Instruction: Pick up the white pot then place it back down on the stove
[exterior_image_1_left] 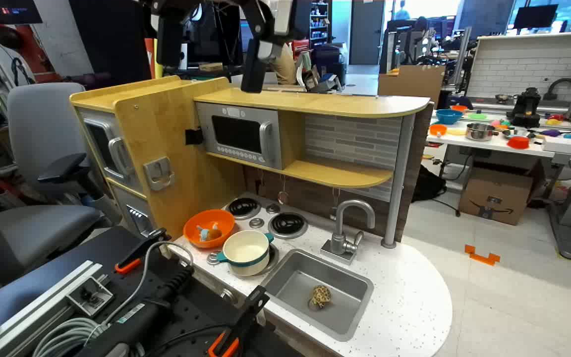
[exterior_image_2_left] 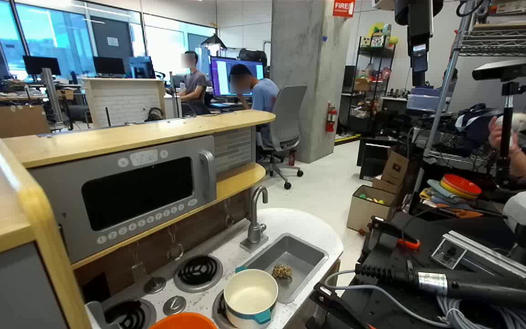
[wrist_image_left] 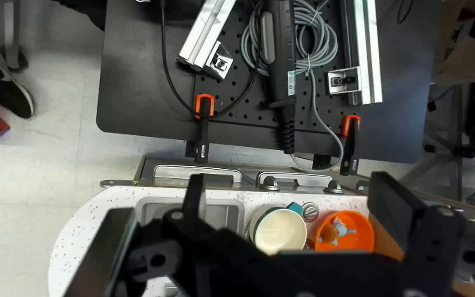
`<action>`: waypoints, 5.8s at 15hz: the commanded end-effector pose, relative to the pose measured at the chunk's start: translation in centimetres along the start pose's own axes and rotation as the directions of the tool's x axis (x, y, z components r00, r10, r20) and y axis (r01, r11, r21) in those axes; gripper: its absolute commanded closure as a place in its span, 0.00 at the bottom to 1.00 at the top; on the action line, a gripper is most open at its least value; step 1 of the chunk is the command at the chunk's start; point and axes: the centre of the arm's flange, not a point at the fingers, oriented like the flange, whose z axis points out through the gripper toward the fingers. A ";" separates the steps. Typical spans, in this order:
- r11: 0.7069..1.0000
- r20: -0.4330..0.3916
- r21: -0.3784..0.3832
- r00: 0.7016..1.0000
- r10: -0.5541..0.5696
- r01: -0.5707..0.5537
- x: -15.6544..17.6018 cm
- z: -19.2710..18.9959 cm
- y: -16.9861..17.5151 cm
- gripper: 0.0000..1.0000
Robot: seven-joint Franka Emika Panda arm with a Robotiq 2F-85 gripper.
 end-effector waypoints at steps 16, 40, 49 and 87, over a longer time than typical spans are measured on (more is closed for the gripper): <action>1.000 -0.015 0.005 1.000 0.022 -0.022 0.6 0.4 -0.1 0.00; 0.968 -0.183 -0.208 0.978 0.099 -0.137 19.6 24.6 -3.2 0.00; 0.940 -0.210 -0.260 0.963 0.167 -0.220 26.6 32.0 -6.5 0.00; 0.968 -0.159 -0.245 0.984 -0.086 0.045 31.7 37.5 -9.2 0.99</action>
